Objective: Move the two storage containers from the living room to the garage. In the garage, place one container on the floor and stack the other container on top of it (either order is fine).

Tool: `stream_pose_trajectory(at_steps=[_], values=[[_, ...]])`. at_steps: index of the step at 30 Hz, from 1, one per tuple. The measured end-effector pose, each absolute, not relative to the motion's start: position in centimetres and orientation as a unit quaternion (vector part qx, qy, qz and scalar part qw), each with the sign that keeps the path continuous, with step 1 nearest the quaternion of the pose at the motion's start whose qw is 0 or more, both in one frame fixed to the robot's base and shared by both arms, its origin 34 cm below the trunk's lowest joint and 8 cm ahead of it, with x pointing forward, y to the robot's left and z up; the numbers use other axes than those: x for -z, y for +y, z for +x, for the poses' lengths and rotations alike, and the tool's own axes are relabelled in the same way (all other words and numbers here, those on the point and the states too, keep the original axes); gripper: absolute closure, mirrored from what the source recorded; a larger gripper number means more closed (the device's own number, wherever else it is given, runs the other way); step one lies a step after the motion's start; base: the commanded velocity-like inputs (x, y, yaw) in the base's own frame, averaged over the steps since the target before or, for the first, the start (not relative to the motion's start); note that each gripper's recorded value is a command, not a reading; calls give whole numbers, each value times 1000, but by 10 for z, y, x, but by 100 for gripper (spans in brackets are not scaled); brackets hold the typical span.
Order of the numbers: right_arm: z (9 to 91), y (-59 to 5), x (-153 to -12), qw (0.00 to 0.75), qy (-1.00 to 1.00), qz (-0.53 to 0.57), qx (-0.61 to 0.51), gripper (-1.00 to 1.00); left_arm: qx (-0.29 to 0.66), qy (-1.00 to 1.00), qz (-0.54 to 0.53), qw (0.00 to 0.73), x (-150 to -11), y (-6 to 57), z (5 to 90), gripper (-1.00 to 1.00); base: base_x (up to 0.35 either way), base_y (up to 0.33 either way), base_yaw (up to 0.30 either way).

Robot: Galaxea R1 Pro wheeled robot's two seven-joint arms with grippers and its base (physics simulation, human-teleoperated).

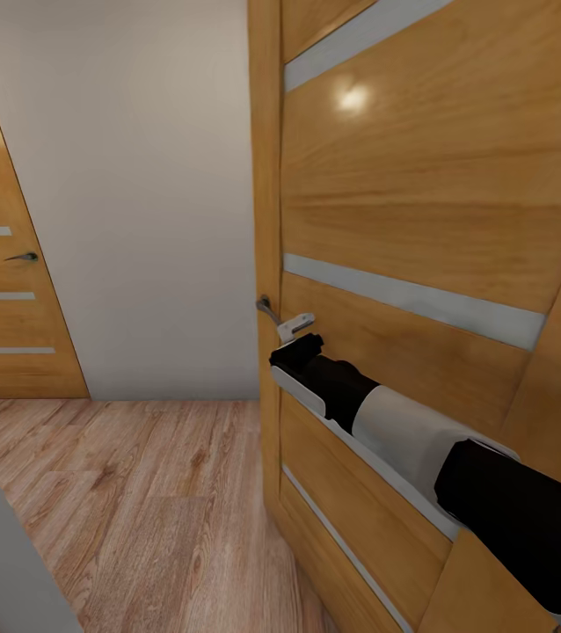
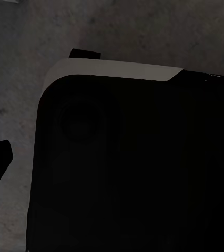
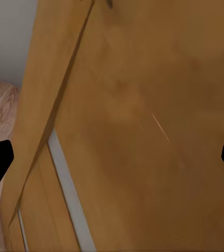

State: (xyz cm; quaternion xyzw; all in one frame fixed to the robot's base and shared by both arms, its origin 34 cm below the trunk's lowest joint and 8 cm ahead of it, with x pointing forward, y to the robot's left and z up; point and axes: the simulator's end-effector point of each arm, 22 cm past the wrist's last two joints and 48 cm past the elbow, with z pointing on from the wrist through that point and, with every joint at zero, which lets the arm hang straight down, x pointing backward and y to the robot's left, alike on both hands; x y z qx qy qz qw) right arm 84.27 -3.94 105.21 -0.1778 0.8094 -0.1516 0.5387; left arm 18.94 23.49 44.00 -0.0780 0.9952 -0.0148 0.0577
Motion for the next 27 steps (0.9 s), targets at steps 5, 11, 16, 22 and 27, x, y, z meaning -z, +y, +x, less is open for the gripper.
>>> stream_pose_trajectory(at_steps=[5,11,16,22,27], values=[[844,-44,-1049,535,812,-174,155,-100,15,995,-78,58,-440,235,189,-100,0,0,0],[845,-48,-1046,532,814,-171,157,-100,15,995,-78,58,-440,235,189,-100,0,0,0],[846,-51,-1044,530,815,-170,160,-100,15,995,-78,58,-440,235,189,-100,0,0,0],[844,-45,-1048,533,813,-175,156,-100,15,995,-78,58,-440,235,189,-100,0,0,0],[844,-45,-1048,533,813,-176,155,-100,15,995,-78,58,-440,235,189,-100,0,0,0]])
